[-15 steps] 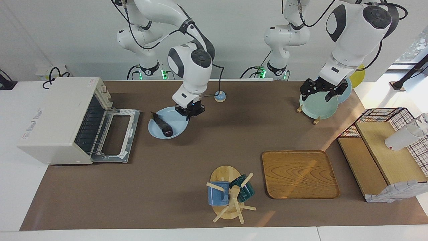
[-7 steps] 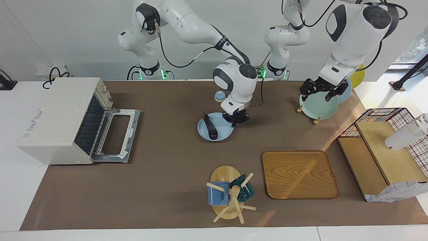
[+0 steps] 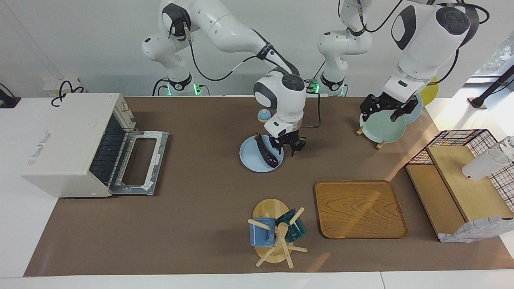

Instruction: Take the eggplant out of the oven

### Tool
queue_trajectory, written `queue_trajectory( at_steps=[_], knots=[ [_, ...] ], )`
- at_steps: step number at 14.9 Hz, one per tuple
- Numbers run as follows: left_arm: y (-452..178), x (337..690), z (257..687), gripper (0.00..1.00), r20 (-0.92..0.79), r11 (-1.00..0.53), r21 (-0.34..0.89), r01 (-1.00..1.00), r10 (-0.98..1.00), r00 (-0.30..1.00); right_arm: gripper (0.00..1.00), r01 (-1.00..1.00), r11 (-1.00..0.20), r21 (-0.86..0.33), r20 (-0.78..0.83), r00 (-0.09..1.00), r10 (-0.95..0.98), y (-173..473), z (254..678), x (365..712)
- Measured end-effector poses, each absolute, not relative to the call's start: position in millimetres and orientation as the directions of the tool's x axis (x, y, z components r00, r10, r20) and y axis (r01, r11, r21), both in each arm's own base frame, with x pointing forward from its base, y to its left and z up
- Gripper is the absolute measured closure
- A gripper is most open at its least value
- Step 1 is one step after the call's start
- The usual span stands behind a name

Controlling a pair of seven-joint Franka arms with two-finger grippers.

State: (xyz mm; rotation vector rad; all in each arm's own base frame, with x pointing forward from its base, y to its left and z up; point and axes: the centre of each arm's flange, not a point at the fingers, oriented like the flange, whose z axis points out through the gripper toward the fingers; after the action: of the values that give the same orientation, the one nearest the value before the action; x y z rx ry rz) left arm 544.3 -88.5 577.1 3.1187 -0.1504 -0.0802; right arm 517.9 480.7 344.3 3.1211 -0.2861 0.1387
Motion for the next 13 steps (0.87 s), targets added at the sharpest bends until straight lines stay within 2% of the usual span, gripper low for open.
queue_trajectory(
  at_steps=[1,2,3,6,9,13],
  knots=[
    [-88.5,544.3,577.1,0.0,-0.05,-0.995,0.021,-0.096,-0.097,0.994,0.56,-0.149,-0.988,0.045,0.094,0.985,-0.144,465.7,352.2,525.1],
    [-88.5,544.3,577.1,0.0,-0.05,-0.995,0.021,-0.096,-0.097,0.994,0.56,-0.118,-0.989,0.093,0.09,0.99,-0.11,445.9,363.4,534.1],
    [-88.5,544.3,577.1,0.0,-0.05,-0.995,0.021,-0.096,-0.097,0.994,0.61,-0.095,-0.987,0.133,0.074,0.994,-0.085,422.2,376.2,544.0],
    [-88.5,544.2,577.0,0.0,-0.051,-0.995,0.021,-0.096,-0.097,0.994,0.96,-0.043,-0.97,0.24,-0.005,0.999,-0.046,344.0,405.1,568.7],
    [-88.5,544.3,577.1,0.0,-0.051,-0.995,0.021,-0.095,-0.096,0.994,0.99,0.008,-0.951,0.31,-0.077,0.997,-0.017,266.7,394.0,584.8],
    [-99.1,544.0,578.2,0.0,-0.037,-0.994,0.022,-0.103,-0.104,0.994,0.99,0.0,-0.937,0.35,-0.12,0.992,-0.045,166.5,335.6,583.2]
  ],
)
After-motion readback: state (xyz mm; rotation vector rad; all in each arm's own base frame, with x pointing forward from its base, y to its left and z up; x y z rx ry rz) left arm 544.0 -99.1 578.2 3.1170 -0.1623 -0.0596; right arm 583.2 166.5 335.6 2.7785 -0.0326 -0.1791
